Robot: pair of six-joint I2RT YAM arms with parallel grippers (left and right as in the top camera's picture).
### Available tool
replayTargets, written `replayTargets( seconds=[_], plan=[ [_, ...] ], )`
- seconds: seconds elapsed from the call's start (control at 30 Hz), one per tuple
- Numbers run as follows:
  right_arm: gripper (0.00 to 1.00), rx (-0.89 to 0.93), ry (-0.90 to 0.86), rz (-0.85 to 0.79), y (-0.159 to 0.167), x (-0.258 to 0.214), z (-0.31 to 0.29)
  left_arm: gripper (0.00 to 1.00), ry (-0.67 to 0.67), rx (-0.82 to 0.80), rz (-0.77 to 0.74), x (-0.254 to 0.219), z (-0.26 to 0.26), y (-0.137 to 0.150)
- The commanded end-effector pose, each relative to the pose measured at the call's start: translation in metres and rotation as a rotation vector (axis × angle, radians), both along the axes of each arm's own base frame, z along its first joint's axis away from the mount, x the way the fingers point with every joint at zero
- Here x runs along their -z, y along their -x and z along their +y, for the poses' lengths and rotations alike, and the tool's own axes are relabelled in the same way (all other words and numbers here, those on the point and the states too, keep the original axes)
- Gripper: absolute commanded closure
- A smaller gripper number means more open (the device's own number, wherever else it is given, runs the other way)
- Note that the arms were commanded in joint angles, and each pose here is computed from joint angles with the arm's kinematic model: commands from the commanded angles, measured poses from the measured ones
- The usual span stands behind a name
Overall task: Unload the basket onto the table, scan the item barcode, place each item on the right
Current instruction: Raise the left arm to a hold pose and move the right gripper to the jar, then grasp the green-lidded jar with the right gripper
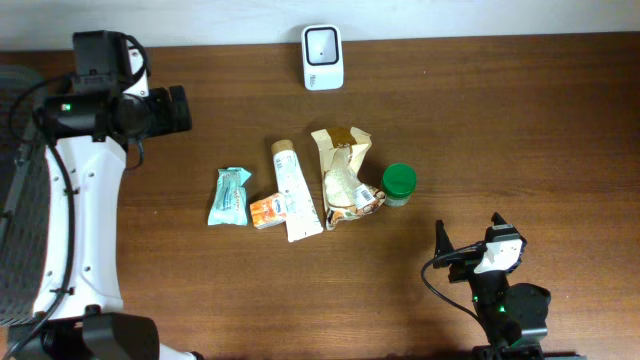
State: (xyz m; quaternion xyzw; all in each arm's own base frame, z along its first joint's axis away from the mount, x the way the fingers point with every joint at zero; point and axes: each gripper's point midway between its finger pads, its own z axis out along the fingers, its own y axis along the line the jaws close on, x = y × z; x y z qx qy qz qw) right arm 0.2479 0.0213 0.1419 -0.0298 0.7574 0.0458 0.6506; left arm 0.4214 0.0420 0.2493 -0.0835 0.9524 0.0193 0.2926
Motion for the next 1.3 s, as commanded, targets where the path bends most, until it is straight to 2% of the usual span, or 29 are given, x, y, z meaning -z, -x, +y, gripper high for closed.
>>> replayTargets(
  seconds=[0.0,0.17,0.23,0.3,0.37,0.47,0.57,0.7,0.77,0.83,0.87,0.9,0.97,1.03,1.1,1.2,1.27],
  plan=[
    [0.02,-0.003,-0.002,0.004,0.000,0.002,0.001,0.01,0.016,0.025,-0.012,-0.002,0.004,-0.002],
    [0.02,0.047,0.006,0.011,0.000,0.004,-0.008,0.01,0.017,0.026,-0.011,-0.002,0.003,-0.002],
    [0.02,-0.013,-0.005,-0.024,0.000,-0.006,0.003,0.01,0.017,0.026,-0.011,-0.002,0.003,-0.002],
    [0.02,-0.060,-0.011,-0.050,0.004,-0.035,0.011,0.01,0.017,0.026,-0.011,-0.002,0.003,-0.002],
    [0.02,-0.114,0.056,-0.027,0.006,-0.077,0.018,0.01,0.017,0.026,-0.011,-0.002,0.003,-0.002],
    [0.02,-0.189,0.089,0.123,-0.016,-0.122,0.029,0.01,0.017,0.026,-0.011,-0.002,0.003,-0.002],
    [0.02,-0.237,0.101,0.357,-0.051,-0.137,0.035,0.01,0.017,0.026,-0.011,-0.002,0.003,-0.002],
    [0.02,-0.348,0.032,0.687,-0.111,-0.141,0.054,0.01,0.017,0.026,-0.011,-0.002,0.003,-0.002],
    [0.02,-0.434,-0.035,0.762,-0.141,-0.128,0.071,0.01,0.017,0.026,-0.011,-0.002,0.003,-0.002],
    [0.02,-0.455,-0.084,0.851,-0.159,-0.091,0.077,0.01,0.017,0.026,-0.011,-0.002,0.003,-0.002],
    [0.05,-0.446,-0.091,0.909,-0.162,-0.071,0.076,0.01,0.017,0.026,-0.011,-0.002,0.003,-0.002],
    [0.12,-0.437,-0.102,1.009,-0.160,-0.042,0.075,0.01,0.017,0.026,-0.011,-0.002,0.003,-0.002],
    [0.13,-0.290,-0.075,1.200,-0.155,0.010,0.070,0.00,0.017,0.026,-0.011,-0.002,0.003,-0.002],
    [0.15,-0.171,-0.020,1.295,-0.150,0.040,0.080,0.01,0.017,0.026,-0.011,-0.002,0.003,-0.002],
    [0.18,-0.106,-0.027,1.343,-0.142,0.052,0.094,0.01,0.017,0.026,-0.011,-0.002,0.003,-0.002],
    [0.19,0.115,0.030,1.368,-0.131,0.068,0.081,0.00,0.017,0.026,-0.011,-0.002,0.003,-0.002],
    [0.19,0.167,0.014,1.389,-0.124,0.078,0.076,0.01,0.017,0.026,-0.011,-0.002,0.003,-0.002]
  ],
)
